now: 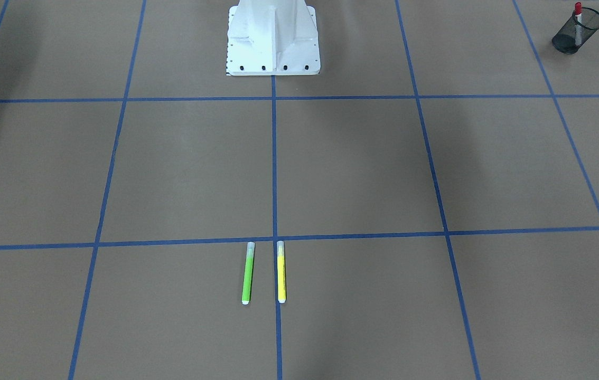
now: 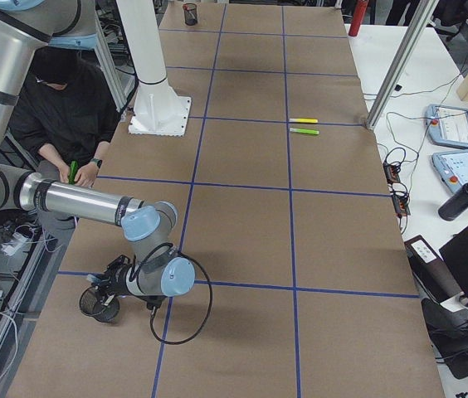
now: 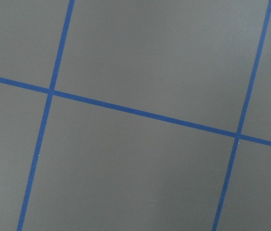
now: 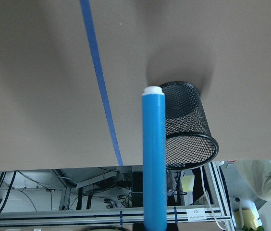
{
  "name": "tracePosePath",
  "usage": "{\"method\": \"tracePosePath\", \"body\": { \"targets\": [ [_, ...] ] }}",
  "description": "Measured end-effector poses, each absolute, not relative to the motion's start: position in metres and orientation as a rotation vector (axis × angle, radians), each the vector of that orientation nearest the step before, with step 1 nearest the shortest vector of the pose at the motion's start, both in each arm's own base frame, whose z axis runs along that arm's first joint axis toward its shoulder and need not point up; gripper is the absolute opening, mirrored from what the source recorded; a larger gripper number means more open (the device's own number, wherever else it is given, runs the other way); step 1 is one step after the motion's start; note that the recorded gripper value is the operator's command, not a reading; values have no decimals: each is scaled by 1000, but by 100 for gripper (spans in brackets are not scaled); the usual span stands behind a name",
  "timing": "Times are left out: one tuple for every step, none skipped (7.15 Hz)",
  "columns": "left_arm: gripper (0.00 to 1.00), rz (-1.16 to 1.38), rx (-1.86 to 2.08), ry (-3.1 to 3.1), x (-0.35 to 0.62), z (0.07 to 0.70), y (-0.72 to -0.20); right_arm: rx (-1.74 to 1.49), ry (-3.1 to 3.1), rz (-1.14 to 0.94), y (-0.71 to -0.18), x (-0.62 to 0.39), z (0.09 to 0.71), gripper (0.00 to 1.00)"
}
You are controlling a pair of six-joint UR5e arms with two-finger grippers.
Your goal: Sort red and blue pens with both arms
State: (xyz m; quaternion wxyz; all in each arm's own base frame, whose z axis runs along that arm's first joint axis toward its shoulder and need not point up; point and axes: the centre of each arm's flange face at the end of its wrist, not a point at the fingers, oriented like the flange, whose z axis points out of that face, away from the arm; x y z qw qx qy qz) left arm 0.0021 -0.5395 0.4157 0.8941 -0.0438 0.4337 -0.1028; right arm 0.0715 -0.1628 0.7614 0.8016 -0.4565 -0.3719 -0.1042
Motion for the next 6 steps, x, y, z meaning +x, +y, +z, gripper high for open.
{"method": "tracePosePath", "body": {
  "targets": [
    [100,-205,-90,899,8,413,-542,-1010,-827,-224,-147,74,777,0],
    [100,-195,-89,898,13,412,-543,-1033,-851,-216,-131,76,786,0],
    [100,-187,-87,899,19,413,-545,-1043,-869,-208,-119,78,791,0],
    [100,-188,-85,900,23,412,-547,-1046,-886,-202,-109,80,793,0],
    [100,-192,-87,902,28,411,-548,-1049,-896,-194,-105,82,792,0],
    [100,-191,-91,902,32,411,-548,-1055,-901,-184,-109,86,787,0]
  ]
}}
